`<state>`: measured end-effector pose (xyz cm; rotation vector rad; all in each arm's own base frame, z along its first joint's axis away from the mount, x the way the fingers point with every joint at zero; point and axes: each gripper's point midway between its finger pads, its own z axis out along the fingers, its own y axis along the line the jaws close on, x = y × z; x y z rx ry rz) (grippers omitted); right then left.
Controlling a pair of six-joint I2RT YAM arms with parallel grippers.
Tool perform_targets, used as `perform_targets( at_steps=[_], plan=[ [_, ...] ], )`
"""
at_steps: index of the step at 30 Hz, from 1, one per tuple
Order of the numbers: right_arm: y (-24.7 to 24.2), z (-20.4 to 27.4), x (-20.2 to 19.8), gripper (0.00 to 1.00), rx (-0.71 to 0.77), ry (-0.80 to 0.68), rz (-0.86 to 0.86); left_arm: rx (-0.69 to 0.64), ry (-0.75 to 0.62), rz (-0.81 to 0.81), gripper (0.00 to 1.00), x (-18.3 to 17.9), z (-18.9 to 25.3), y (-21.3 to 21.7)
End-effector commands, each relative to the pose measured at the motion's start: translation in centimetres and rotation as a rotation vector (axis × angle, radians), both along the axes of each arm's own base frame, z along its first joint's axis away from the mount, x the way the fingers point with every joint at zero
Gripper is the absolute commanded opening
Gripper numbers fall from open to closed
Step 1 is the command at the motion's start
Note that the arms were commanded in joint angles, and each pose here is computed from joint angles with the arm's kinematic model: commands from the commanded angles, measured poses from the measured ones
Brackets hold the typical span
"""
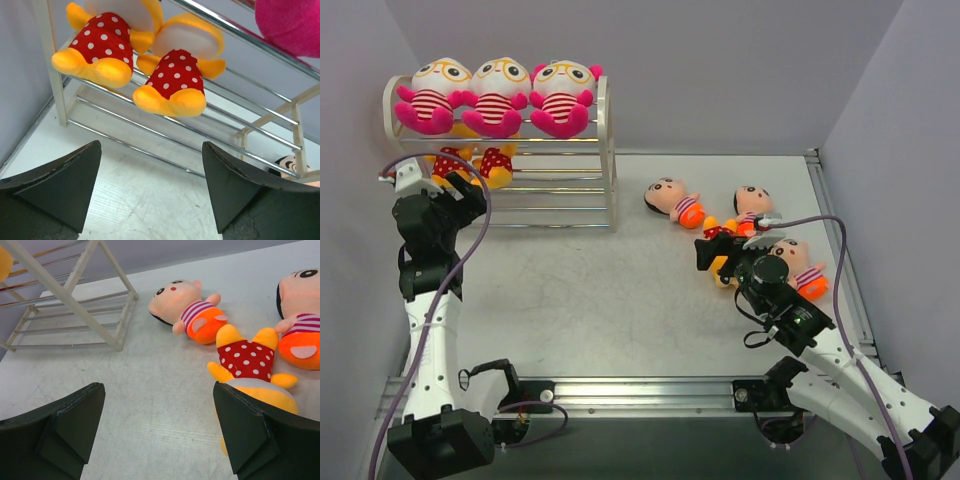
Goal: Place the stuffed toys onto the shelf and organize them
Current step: Place the stuffed toy onto shelf, then grab a stuffed toy with the right arm
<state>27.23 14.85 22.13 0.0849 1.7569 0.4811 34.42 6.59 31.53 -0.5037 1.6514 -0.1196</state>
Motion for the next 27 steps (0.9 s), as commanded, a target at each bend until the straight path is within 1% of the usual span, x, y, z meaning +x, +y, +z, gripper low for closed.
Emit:
perform_targets(
  at_steps=[1,4,7,8,10,11,12,14,16,19,21,22,24,25,26,27],
  plan=[
    [-0.8,2.4,0.5,0.94,0.006,-0.042,-0.041,0.073,0.012,-0.004,0.87,-0.8,0.9,-0.1],
    [-1.1,2.4,0.4,0.93,-0.004,-0.037,-0.053,0.098,0.033,0.013,0.84,-1.2,0.8,0.0],
    [-1.5,2.5,0.4,0.93,-0.014,-0.031,-0.071,0.12,0.029,0.024,0.84,-2.0,2.5,-0.1],
    [-1.8,2.7,0.5,0.94,-0.014,-0.031,-0.085,0.126,0.018,0.02,0.84,-2.5,3.9,-0.4],
    [-2.0,2.5,0.6,0.93,-0.029,-0.018,-0.099,0.135,0.013,0.033,0.84,-3.1,5.2,-0.4],
    [-2.1,2.7,0.6,0.93,-0.026,-0.019,-0.106,0.135,0.03,0.033,0.85,-3.5,5.4,-0.6],
    [-2.4,2.6,0.7,0.93,-0.034,-0.012,-0.119,0.143,0.0,0.041,0.86,-4.0,7.2,-0.6],
    [-2.4,2.6,0.7,0.93,-0.036,-0.007,-0.124,0.156,0.005,0.058,0.87,-5.0,8.1,-0.6],
    [-2.3,2.7,0.8,0.93,-0.035,-0.006,-0.123,0.18,-0.03,0.055,0.89,-5.9,10.2,-1.0],
    [-2.5,2.8,1.0,0.93,-0.043,0.0,-0.138,0.217,-0.071,0.01,0.91,-7.4,11.9,-2.4],
    [-2.8,2.4,1.1,0.94,-0.069,0.026,-0.152,0.234,-0.097,-0.019,0.93,-8.1,12.5,-3.2],
    [-3.0,2.8,1.2,0.94,-0.075,0.025,-0.17,0.251,-0.115,-0.024,0.94,-8.8,12.8,-3.4],
    [-3.6,2.3,1.3,0.94,-0.106,0.057,-0.193,0.259,-0.127,-0.019,0.96,-9.6,12.8,-3.5],
    [-3.8,2.8,1.4,0.96,-0.109,0.056,-0.205,0.264,-0.153,-0.044,0.97,-10.3,13.2,-4.1],
    [-3.8,2.7,1.7,0.99,-0.114,0.063,-0.211,0.265,-0.148,-0.051,0.97,-10.4,12.5,-4.3],
    [-3.9,2.1,1.6,1.0,-0.129,0.094,-0.214,0.264,-0.157,-0.058,0.97,-10.6,12.3,-4.5]
  ],
)
